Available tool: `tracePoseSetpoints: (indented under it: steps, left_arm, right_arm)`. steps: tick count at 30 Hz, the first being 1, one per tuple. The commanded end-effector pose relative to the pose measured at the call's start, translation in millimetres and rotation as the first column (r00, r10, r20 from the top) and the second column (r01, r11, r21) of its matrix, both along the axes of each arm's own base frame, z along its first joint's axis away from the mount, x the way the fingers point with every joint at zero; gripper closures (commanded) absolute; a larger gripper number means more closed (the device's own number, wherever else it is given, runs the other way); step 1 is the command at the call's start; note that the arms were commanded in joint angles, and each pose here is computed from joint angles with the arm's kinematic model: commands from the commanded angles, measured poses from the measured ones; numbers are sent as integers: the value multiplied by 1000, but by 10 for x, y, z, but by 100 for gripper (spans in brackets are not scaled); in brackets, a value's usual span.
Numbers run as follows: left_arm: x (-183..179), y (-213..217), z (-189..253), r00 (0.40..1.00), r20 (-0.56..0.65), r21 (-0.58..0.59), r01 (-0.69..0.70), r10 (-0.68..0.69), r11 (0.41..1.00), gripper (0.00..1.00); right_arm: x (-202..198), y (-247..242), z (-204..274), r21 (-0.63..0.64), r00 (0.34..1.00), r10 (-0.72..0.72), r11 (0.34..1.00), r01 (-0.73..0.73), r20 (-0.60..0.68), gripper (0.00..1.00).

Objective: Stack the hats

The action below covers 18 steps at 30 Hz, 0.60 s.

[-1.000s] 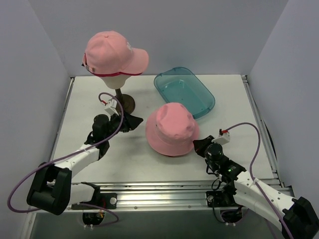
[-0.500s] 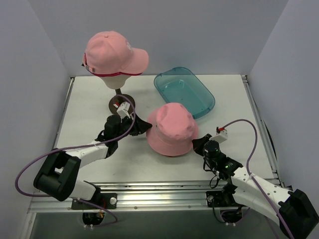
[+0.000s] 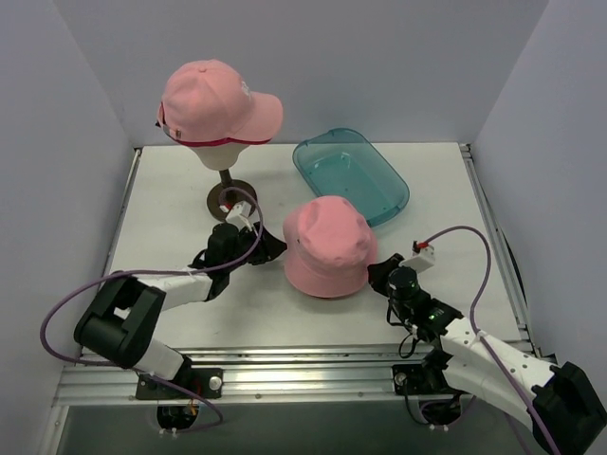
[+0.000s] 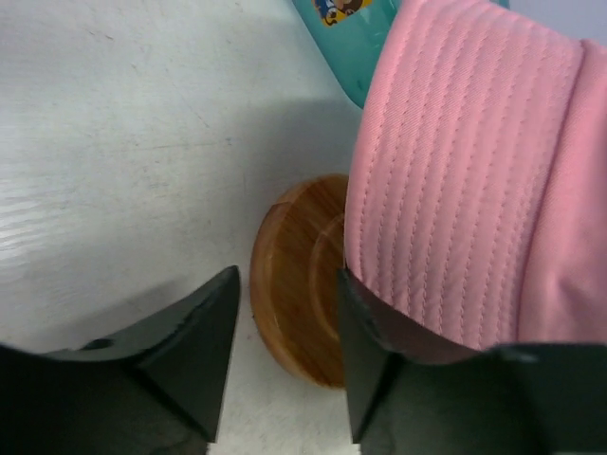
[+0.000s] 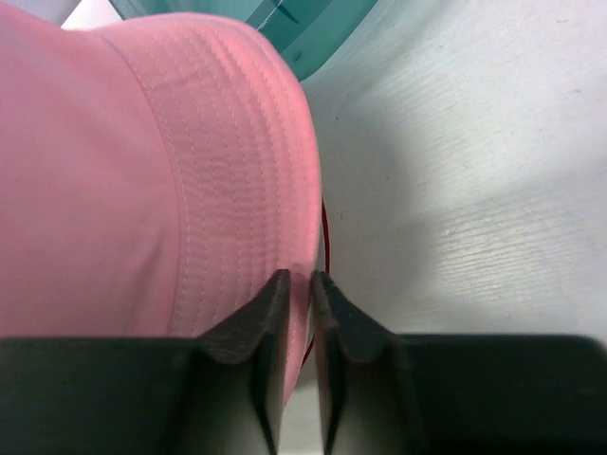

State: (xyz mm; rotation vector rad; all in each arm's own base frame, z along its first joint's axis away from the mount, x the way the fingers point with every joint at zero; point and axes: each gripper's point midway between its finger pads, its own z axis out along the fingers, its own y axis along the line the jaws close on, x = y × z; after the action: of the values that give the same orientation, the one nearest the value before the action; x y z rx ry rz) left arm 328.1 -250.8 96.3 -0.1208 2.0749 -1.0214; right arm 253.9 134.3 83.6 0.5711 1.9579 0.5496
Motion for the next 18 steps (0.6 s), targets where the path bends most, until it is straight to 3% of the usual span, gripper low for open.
tracePoseSetpoints:
  steps: [1, 2, 3, 5, 6, 7, 8, 9, 10, 12, 18]
  left_arm:
    - [59, 129, 427, 994, 97, 20, -61, 59, 998, 43]
    - [49, 205, 614, 986, 145, 29, -82, 77, 996, 39]
    - [-2, 307, 554, 989, 109, 79, -107, 98, 991, 36]
    - [5, 494, 855, 972, 169, 97, -183, 165, 978, 29]
    - [-66, 567, 851, 975, 147, 126, -186, 167, 974, 20]
    - [-60, 642, 986, 965, 174, 128, -221, 198, 967, 4]
    - [-131, 693, 1221, 954, 226, 109, -226, 197, 968, 6]
    - [-220, 759, 1431, 945, 263, 107, -227, 193, 968, 6]
    - [-266, 777, 1316, 957, 225, 139, -220, 186, 966, 6]
    - [-428, 840, 1646, 946, 284, 138, -204, 159, 969, 6]
    - [-977, 877, 2478, 895, 446, 97, -78, 27, 992, 6]
  right_arm:
    - [53, -112, 291, -37, 998, -50, 998, 51, 48, 85]
    - [16, -169, 315, -49, 997, -60, 997, 62, 41, 79]
    - [-5, -195, 344, -53, 997, -66, 996, 68, 40, 67]
    - [-59, -266, 423, -53, 996, -89, 994, 90, 28, 55]
    - [-73, -296, 460, -58, 995, -97, 993, 99, 28, 44]
    - [-98, -326, 481, -71, 995, -100, 992, 101, 20, 39]
    - [-121, -353, 587, -75, 994, -102, 992, 104, 25, 35]
    - [-152, -385, 649, -96, 995, -93, 991, 95, 32, 20]
    - [-136, -378, 743, -95, 995, -88, 991, 93, 49, 13]
    - [-155, -434, 1041, -103, 992, -89, 990, 98, 90, 0]
    - [-145, -553, 1853, -178, 982, -79, 978, 110, 172, 0]
